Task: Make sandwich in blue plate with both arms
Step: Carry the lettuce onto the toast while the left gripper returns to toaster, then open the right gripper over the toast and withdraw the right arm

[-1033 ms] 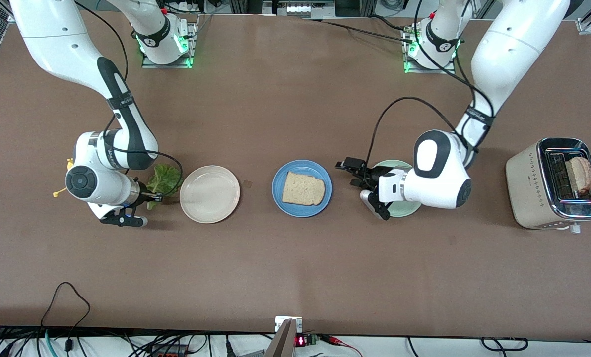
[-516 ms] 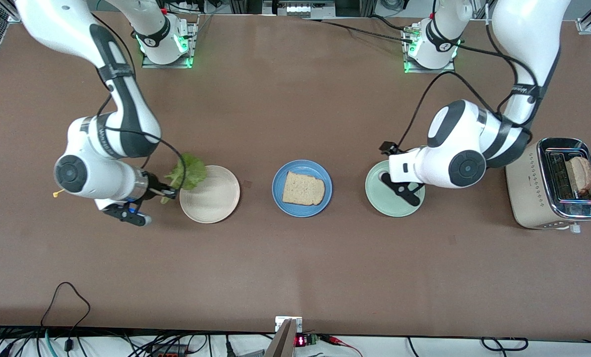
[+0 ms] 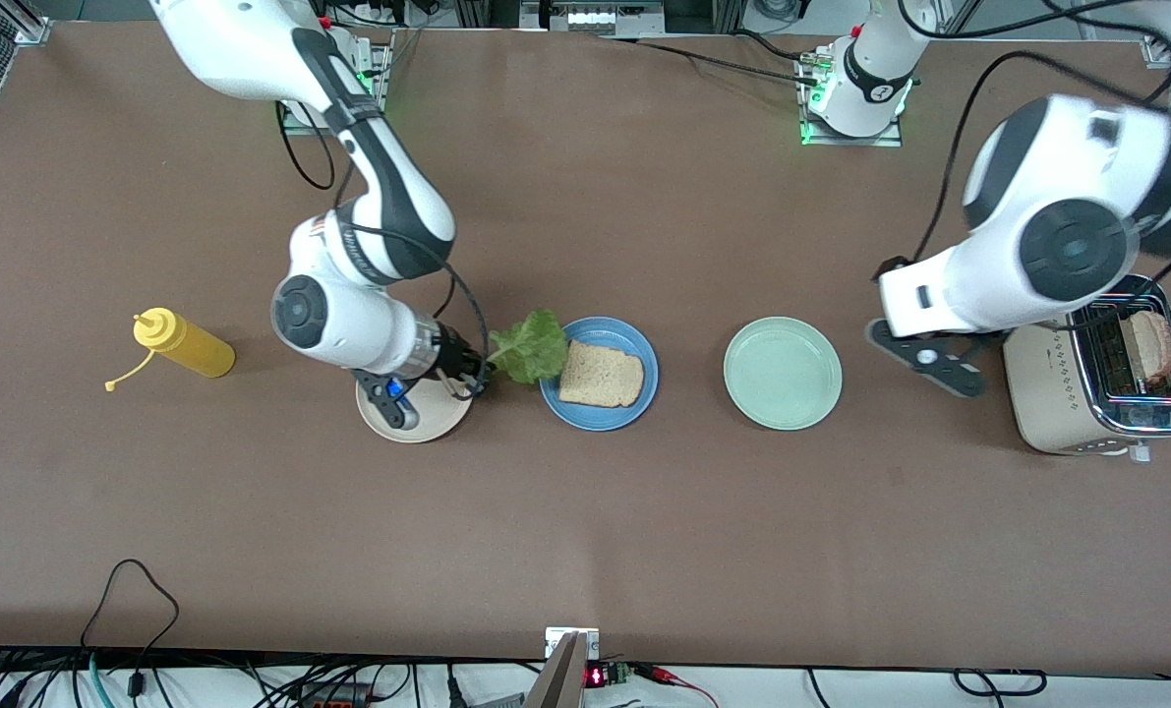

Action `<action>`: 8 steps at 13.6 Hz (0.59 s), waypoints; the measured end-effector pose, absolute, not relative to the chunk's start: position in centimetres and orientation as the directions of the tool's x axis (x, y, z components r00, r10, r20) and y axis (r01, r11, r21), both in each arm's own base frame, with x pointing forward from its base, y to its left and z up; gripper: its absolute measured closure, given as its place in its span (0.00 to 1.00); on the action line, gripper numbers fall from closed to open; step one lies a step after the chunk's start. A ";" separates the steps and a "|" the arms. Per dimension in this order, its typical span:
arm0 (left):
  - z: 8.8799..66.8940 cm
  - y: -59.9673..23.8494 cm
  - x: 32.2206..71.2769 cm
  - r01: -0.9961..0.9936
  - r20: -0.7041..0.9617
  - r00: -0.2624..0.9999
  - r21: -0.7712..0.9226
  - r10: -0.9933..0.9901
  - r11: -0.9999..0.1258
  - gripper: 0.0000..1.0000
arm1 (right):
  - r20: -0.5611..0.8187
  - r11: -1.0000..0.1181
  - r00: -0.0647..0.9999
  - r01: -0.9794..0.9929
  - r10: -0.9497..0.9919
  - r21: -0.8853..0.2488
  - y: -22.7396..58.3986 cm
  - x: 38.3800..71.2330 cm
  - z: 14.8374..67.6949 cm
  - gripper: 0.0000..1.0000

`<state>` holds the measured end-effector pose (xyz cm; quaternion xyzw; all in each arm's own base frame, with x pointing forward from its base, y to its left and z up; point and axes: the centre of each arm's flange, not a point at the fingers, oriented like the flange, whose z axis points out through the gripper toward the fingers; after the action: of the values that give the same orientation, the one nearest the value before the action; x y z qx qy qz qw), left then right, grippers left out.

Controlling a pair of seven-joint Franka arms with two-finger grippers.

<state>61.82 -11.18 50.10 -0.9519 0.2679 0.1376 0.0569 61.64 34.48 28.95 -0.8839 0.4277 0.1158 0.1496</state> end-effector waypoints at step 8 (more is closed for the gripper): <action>56.4 -5.2 63.2 -0.305 -0.171 0.943 -0.085 -0.287 -0.949 0.00 | -0.310 -0.500 0.536 -0.844 -0.785 -0.194 42.7 59.0 22.5 0.91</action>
<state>63.24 -5.19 56.44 -0.9840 0.1504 0.0784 0.0552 59.04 42.69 22.52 -0.8613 0.4728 0.0910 0.1624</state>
